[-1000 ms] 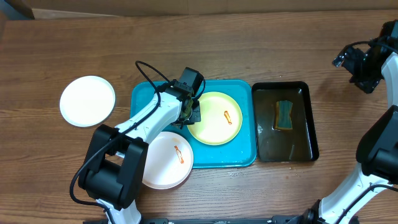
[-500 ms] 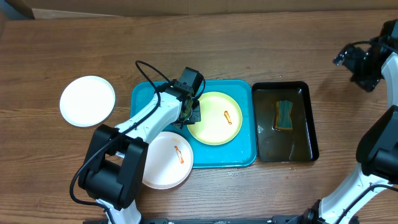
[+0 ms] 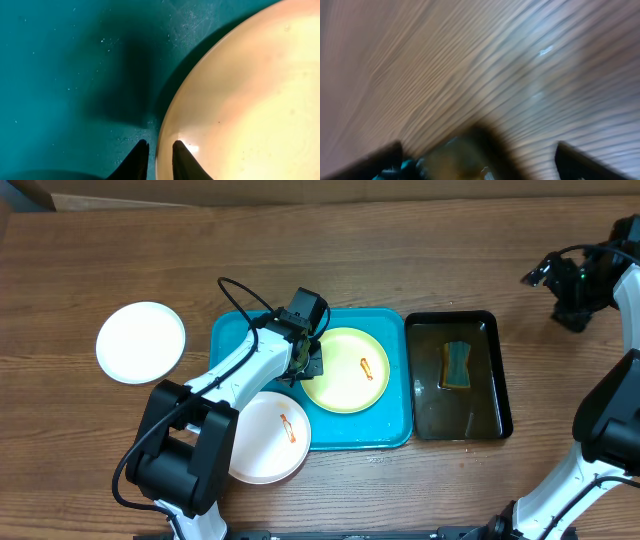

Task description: Clean dirty plates on tray and stack at the side

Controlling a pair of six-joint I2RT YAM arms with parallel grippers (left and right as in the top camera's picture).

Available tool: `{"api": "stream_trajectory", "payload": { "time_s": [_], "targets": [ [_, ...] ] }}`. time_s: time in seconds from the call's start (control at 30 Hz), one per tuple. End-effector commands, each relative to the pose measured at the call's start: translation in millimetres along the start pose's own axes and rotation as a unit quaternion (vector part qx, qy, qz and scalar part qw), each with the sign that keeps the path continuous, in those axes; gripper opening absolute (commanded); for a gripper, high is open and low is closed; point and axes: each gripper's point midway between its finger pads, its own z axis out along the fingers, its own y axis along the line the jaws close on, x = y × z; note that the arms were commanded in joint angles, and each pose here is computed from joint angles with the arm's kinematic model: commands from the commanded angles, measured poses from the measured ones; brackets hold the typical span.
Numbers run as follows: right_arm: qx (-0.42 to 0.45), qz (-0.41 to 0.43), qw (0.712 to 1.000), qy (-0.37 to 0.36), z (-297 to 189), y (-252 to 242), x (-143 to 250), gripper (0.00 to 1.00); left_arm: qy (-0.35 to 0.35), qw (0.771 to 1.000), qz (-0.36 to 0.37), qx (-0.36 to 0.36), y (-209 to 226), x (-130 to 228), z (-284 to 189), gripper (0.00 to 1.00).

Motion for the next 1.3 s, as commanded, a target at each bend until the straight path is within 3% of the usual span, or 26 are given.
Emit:
{"api": "stream_trajectory", "payload": {
  "time_s": [0.0,0.13,0.3,0.47,0.6,0.8,0.93,1.0,1.1,1.2,1.27],
  "targets": [
    [-0.094,0.003,0.994,0.048,-20.2,38.8,24.6,0.46,0.004,1.0,-0.009,-0.009,3.2,3.3,5.5,0.2],
    [0.006,-0.01,0.996,0.091,-12.1,16.4,56.3,0.22,0.002,1.0,-0.009,-0.008,2.7,2.5,5.5,0.22],
    [0.104,-0.036,0.982,0.153,-8.6,7.7,102.5,0.16,0.002,1.0,-0.012,-0.008,2.4,2.0,5.6,0.22],
    [0.195,-0.093,0.96,0.178,6.5,1.1,136.5,0.21,0.002,1.0,-0.015,-0.008,2.4,2.3,5.6,0.24],
    [0.25,-0.138,0.939,0.192,20.6,-7.9,160.1,0.47,0.003,1.0,-0.015,-0.008,2.7,2.8,5.5,0.26],
    [0.267,-0.188,0.928,0.177,56.5,-14.4,176.4,0.52,0.003,1.0,-0.015,-0.008,2.7,2.8,5.5,0.27],
    [0.264,-0.2,0.928,0.173,73.3,-19.8,184.8,0.51,0.004,1.0,-0.015,-0.009,2.8,3.0,5.5,0.28],
    [0.265,-0.202,0.927,0.175,75.9,-21.8,188.0,0.04,0.004,1.0,-0.015,-0.009,2.9,3.0,5.5,0.28],
    [0.27,-0.199,0.923,0.188,71.8,-24.1,193.2,0.04,0.003,1.0,-0.015,-0.009,2.9,2.9,5.5,0.28],
    [0.272,-0.197,0.923,0.19,64.0,-19.4,190.6,0.2,0.004,1.0,-0.015,-0.008,2.7,3.0,5.5,0.29],
    [0.267,-0.199,0.925,0.182,59.9,-11.0,184.4,0.22,0.004,1.0,-0.015,-0.008,2.7,3.0,5.5,0.29]
  ]
}}
